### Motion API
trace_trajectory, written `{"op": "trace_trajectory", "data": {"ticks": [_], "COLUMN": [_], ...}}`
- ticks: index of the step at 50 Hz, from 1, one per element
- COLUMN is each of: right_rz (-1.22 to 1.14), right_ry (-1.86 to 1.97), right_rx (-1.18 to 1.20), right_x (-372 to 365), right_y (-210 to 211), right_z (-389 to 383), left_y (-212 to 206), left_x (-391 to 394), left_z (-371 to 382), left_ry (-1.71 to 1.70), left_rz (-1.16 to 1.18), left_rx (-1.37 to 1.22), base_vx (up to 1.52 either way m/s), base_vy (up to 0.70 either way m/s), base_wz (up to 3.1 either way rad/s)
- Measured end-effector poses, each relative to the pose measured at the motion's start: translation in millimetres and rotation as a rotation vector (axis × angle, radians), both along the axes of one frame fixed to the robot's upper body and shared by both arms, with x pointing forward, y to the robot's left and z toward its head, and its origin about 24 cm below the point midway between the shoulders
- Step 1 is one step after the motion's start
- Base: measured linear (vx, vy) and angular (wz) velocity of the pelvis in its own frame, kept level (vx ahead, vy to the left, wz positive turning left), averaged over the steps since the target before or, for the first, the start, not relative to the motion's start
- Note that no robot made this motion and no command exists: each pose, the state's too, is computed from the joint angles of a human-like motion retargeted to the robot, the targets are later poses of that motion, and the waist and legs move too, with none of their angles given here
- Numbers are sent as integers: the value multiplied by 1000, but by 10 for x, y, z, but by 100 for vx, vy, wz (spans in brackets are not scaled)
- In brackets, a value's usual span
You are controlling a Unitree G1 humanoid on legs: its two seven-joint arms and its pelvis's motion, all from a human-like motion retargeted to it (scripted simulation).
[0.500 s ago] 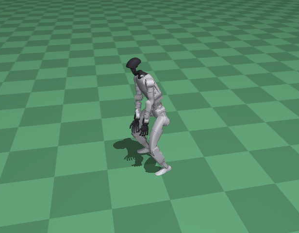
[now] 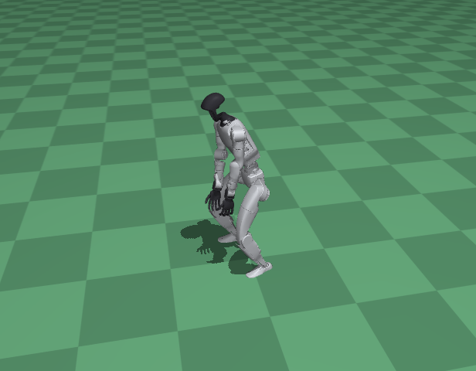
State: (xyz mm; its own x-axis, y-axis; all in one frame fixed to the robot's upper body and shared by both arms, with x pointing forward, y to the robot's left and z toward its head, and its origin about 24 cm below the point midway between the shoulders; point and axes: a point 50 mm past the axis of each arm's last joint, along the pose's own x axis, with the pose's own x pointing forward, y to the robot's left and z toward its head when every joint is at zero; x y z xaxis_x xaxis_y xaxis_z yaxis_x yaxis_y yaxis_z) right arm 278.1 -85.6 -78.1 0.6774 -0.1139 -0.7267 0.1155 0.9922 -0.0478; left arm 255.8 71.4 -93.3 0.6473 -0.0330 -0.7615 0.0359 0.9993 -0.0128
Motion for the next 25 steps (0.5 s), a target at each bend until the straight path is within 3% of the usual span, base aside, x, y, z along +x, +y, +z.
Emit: {"op": "trace_trajectory", "data": {"ticks": [25], "right_rz": [126], "right_ry": [-61], "right_rx": [-51], "right_x": [118], "right_y": [138], "right_z": [128], "left_y": [43], "left_x": [179], "left_z": [132], "left_ry": [-54], "left_rz": [45], "left_rx": [-37], "base_vx": [0], "base_vy": [0], "base_wz": [0]}}
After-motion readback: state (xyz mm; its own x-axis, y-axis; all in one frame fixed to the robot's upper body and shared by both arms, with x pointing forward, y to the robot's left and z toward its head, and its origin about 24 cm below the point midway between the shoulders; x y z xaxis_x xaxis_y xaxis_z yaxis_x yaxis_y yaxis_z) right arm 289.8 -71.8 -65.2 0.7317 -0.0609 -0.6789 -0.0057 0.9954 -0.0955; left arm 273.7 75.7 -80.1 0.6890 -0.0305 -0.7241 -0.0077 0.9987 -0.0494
